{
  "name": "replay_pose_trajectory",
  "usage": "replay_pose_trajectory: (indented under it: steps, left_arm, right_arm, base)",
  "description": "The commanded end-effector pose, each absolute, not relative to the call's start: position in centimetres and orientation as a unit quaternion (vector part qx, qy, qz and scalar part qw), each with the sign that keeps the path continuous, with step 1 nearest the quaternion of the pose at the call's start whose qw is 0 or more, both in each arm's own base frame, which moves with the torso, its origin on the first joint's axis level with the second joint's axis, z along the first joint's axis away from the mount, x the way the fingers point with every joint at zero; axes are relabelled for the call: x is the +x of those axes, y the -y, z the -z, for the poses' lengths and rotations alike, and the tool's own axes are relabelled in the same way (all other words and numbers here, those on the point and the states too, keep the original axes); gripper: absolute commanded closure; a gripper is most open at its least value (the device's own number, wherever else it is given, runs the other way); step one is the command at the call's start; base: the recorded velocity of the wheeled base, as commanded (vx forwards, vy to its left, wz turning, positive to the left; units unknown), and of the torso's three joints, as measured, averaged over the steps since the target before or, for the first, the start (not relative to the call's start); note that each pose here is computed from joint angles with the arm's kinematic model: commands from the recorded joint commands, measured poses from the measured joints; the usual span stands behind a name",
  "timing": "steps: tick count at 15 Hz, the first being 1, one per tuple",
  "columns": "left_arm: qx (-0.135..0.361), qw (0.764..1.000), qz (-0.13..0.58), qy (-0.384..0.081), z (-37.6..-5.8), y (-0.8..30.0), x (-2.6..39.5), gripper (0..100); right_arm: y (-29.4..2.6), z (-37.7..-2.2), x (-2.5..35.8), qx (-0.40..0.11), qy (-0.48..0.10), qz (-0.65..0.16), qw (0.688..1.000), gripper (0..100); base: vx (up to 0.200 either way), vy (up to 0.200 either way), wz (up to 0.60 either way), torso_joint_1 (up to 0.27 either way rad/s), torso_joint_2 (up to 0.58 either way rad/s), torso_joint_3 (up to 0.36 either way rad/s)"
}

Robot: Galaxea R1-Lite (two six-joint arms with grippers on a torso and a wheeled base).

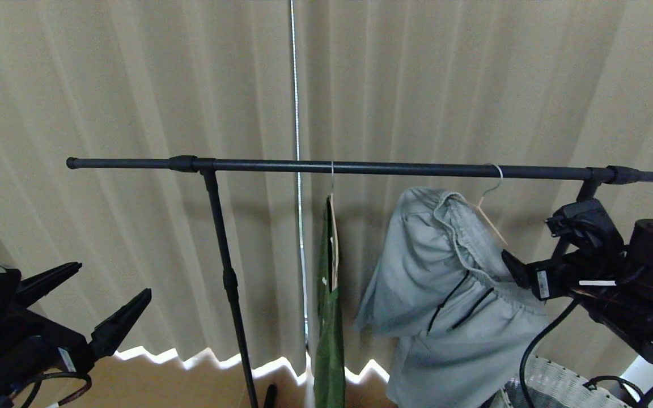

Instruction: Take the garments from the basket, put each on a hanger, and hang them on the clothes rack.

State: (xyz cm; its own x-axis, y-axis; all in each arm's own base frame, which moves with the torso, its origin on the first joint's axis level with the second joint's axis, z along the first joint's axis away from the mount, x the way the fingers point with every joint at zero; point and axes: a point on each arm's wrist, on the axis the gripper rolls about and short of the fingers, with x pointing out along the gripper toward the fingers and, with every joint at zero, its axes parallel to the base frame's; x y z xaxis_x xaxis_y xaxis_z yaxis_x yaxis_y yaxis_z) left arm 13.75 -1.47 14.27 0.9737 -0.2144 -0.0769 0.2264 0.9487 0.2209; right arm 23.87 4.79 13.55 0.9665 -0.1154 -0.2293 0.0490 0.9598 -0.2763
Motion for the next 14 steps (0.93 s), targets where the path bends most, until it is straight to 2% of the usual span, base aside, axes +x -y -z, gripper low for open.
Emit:
replay_pose_trajectory:
  steps: [1, 5, 8, 10, 14]
  left_arm:
    - [0.091, 0.989, 0.107, -0.039, -13.7, 1.3, 13.2, 0]
    - [0.088, 0.996, 0.016, 0.02, -15.4, -0.8, 11.3, 0]
    - [0.091, 0.995, 0.002, 0.044, -15.5, -0.8, 9.1, 0]
    - [0.09, 0.995, 0.003, 0.037, -15.1, -0.6, 7.3, 0]
    - [0.086, 0.996, 0.011, -0.005, -13.2, -0.1, 3.9, 0]
  right_arm:
    - [-4.4, -12.8, 22.4, -0.127, -0.112, 0.024, 0.985, 0]
    - [-3.7, -14.5, 19.4, -0.103, -0.047, 0.019, 0.993, 0]
    - [-3.6, -15.1, 16.8, -0.099, -0.023, 0.009, 0.995, 0]
    - [-4.1, -15.4, 14.2, -0.094, 0.002, -0.021, 0.995, 0]
    - [-2.7, -14.5, 10.2, -0.095, -0.005, -0.021, 0.995, 0]
  base:
    - [0.0, 0.0, 0.0, 0.0, 0.0, 0.0]
    - [0.0, 0.0, 0.0, 0.0, 0.0, 0.0]
    - [0.0, 0.0, 0.0, 0.0, 0.0, 0.0]
    - [0.0, 0.0, 0.0, 0.0, 0.0, 0.0]
    - [0.0, 0.0, 0.0, 0.0, 0.0, 0.0]
